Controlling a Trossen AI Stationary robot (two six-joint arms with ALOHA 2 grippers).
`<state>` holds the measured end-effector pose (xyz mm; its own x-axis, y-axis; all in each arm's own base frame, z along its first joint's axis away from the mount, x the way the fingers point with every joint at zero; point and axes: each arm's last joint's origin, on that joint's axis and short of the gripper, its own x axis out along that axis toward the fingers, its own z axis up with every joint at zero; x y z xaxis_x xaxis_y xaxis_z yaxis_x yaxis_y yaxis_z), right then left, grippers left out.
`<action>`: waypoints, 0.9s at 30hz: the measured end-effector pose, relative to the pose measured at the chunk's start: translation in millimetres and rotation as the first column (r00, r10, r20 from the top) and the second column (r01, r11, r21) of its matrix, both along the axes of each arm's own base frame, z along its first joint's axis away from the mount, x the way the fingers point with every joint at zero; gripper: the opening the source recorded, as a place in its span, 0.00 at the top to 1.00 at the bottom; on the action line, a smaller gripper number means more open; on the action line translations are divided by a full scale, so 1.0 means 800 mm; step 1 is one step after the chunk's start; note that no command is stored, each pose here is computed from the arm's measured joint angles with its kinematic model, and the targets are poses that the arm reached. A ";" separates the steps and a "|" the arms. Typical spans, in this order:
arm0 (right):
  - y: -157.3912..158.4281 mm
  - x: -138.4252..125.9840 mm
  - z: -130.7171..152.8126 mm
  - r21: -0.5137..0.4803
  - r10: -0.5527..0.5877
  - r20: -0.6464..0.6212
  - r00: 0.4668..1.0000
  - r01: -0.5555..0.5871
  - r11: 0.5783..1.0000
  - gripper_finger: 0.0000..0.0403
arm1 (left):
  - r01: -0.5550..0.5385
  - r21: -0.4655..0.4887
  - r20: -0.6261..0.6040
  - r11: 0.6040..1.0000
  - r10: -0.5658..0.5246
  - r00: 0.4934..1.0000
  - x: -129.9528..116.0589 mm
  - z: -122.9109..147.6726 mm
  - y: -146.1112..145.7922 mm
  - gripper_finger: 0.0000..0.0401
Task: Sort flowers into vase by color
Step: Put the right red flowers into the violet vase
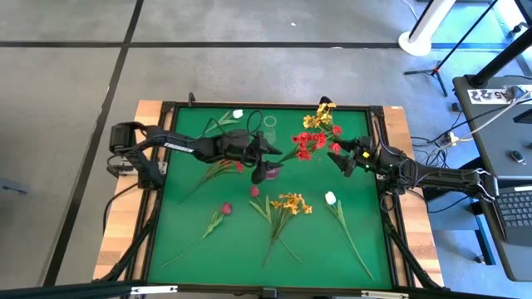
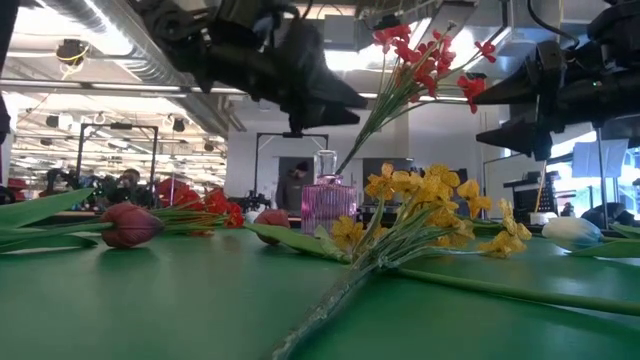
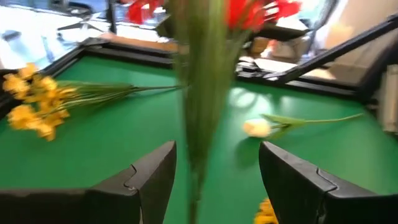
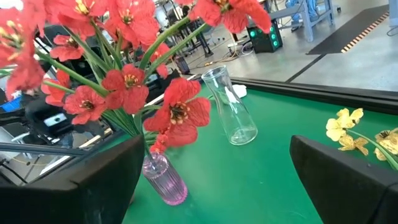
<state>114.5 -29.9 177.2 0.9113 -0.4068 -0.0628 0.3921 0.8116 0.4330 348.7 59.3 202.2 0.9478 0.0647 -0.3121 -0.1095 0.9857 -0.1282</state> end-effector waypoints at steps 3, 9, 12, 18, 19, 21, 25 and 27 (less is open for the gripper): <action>0.000 0.000 -0.001 0.002 0.000 -0.009 1.000 0.000 1.000 0.01 | -0.041 0.011 -0.019 0.999 0.041 0.999 0.003 -0.007 0.002 0.44; 0.000 0.000 -0.002 0.001 0.000 -0.018 1.000 0.000 1.000 0.01 | -0.062 0.012 -0.038 0.998 0.062 0.997 0.005 -0.015 0.003 0.44; 0.000 0.000 -0.002 -0.004 0.001 -0.020 1.000 -0.001 1.000 0.01 | -0.069 -0.004 -0.044 0.998 0.069 0.997 0.006 -0.019 0.004 0.44; 0.000 0.000 -0.002 -0.017 0.002 -0.026 1.000 -0.002 1.000 0.01 | -0.074 -0.009 -0.031 0.997 0.073 0.997 0.007 -0.019 0.004 0.44; 0.000 0.000 -0.002 -0.017 0.002 -0.026 1.000 -0.002 1.000 0.01 | -0.076 -0.009 -0.030 0.997 0.075 0.997 0.007 -0.019 0.005 0.44; 0.000 0.000 -0.002 -0.018 0.002 -0.026 1.000 -0.002 1.000 0.01 | -0.079 -0.009 -0.027 0.997 0.079 0.997 0.007 -0.018 0.006 0.45; 0.000 0.000 -0.002 -0.020 0.002 -0.027 1.000 -0.003 1.000 0.01 | -0.085 -0.006 -0.019 0.996 0.084 0.996 0.007 -0.017 0.007 0.49; 0.000 0.000 -0.002 -0.020 0.002 -0.028 1.000 -0.003 1.000 0.01 | -0.084 -0.005 -0.007 0.996 0.084 0.996 0.009 -0.014 0.007 0.51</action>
